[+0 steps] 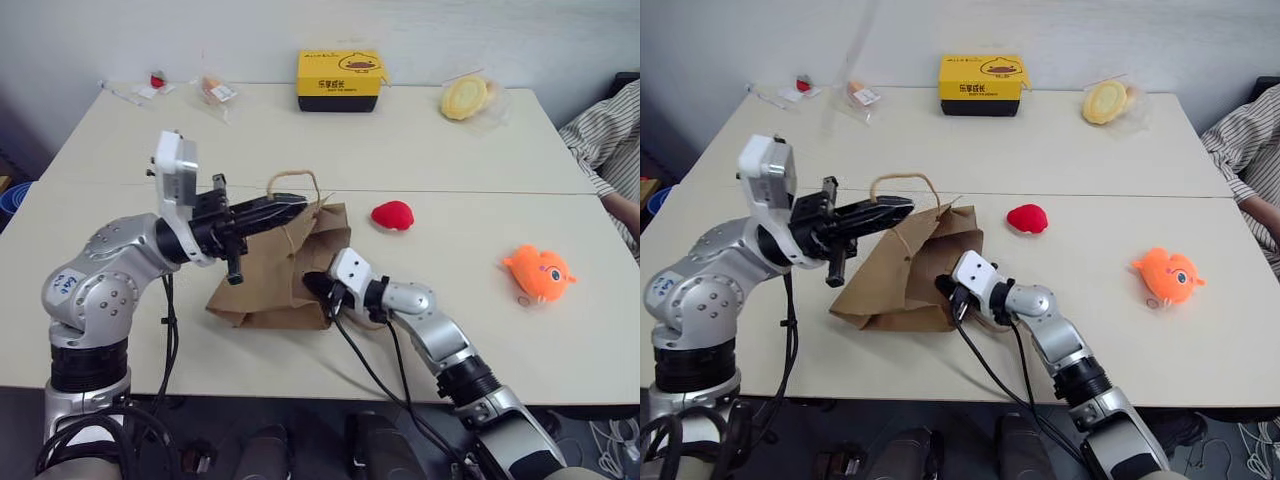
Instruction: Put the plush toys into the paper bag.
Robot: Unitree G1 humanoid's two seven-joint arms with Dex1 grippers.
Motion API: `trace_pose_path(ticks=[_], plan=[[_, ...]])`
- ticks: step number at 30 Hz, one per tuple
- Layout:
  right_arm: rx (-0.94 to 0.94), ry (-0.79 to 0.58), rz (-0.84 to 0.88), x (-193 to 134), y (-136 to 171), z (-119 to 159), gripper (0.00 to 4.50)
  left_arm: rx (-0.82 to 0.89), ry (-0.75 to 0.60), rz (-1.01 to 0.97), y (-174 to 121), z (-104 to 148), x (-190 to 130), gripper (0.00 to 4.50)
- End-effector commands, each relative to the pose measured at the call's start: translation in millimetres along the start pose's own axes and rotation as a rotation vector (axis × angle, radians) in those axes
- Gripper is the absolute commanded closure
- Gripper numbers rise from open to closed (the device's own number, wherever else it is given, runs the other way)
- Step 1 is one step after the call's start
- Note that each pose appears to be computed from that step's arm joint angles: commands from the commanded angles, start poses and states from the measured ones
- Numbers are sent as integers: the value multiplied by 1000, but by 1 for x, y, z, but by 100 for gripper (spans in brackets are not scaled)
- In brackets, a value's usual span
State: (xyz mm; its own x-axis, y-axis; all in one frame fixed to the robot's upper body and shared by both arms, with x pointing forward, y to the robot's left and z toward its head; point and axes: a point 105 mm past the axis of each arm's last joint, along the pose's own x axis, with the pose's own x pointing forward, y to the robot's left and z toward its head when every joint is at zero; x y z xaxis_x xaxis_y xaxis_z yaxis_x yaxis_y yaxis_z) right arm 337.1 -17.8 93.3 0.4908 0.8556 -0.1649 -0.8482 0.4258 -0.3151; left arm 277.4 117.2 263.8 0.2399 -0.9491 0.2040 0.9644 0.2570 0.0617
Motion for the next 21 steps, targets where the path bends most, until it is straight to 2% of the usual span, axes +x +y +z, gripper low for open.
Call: trace_pose_path(ticks=[1,3,6,9,12,15,21], plan=[[26,57,1,-5,6,-18,443,27,-15,15,-1,6,-5,450],[27,66,1,-6,6,-20,443,27,-16,23,0,5,-5,450],[5,9,-31,-7,0,-9,443,29,-21,24,1,2,-1,450],[28,-167,48,-9,7,26,443,20,-24,-16,-4,-3,7,450],[90,-250,56,-18,3,46,443,1,-15,-64,-9,-11,14,450],[109,-243,50,-31,-3,51,384,-21,-9,-102,-12,-17,17,450],[94,-294,-14,-83,-18,71,178,-33,19,-159,-15,-24,21,450]])
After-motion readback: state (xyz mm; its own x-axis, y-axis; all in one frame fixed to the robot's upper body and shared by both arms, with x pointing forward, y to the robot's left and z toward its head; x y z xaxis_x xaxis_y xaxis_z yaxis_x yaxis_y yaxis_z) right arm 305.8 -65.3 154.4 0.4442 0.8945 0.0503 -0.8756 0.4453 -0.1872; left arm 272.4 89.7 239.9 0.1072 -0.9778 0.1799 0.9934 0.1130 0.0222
